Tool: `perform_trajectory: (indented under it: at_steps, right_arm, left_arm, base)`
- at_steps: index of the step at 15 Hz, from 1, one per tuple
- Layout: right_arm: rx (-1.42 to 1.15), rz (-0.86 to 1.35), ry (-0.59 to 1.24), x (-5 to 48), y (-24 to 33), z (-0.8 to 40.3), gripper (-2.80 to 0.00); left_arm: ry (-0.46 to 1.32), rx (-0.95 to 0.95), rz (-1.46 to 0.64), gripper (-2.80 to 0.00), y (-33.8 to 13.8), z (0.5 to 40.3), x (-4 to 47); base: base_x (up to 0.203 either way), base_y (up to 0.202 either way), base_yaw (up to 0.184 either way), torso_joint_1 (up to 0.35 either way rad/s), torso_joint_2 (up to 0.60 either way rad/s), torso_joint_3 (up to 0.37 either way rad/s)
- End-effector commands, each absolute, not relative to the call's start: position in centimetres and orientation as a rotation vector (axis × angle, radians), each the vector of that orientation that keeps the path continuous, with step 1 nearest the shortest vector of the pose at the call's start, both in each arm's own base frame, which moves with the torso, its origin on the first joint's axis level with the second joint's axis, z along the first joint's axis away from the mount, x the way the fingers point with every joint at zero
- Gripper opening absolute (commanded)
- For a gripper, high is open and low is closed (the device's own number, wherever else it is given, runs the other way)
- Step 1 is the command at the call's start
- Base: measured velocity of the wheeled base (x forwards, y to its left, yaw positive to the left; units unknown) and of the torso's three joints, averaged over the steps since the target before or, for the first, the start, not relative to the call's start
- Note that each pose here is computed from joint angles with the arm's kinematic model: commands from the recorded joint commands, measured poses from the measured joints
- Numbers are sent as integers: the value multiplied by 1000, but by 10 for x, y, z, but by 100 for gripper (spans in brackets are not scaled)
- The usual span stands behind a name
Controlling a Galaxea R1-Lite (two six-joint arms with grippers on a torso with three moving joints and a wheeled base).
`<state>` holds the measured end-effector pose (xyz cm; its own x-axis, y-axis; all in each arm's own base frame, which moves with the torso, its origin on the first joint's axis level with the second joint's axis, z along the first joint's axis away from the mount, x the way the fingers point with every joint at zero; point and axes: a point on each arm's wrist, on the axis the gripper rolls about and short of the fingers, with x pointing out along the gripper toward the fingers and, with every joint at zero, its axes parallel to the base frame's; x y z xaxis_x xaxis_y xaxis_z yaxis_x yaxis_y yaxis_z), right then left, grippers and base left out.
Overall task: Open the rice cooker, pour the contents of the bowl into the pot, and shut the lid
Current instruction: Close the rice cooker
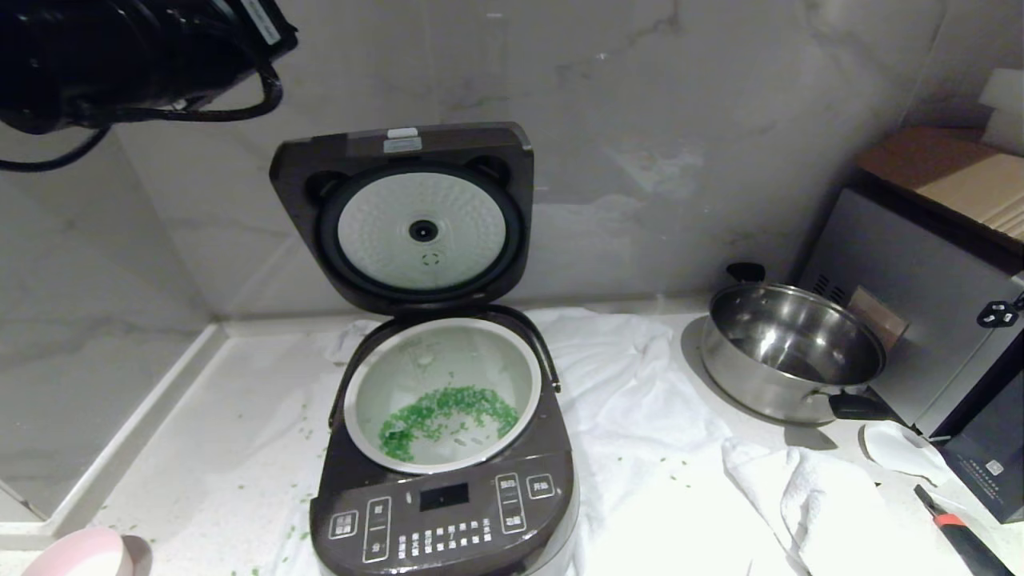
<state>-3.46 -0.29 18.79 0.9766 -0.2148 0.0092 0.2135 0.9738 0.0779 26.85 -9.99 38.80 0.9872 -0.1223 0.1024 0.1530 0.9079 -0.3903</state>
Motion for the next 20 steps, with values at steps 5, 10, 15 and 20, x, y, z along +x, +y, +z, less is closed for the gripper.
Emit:
perform_trajectory:
  at_steps: [5,10,15,20]
  right_arm:
    - [80,-217,-15,-34,-3,187,-280]
    - [80,-217,-18,-34,-3,188,-280]
    - [80,-217,-21,-35,-3,189,-280]
    - [77,-213,-34,-36,-3,191,-280]
  left_arm:
    - [-52,-377,-44,-280,-129,352,321]
    - [-34,-304,-47,-280,-124,353,306]
    - [42,-248,-153,-280,-128,339,259]
    - [119,-216,-210,-280,-123,325,223]
  base:
    - [0,0,0,0,0,0]
    - [0,0,0,0,0,0]
    - [0,0,0,0,0,0]
    - [0,0,0,0,0,0]
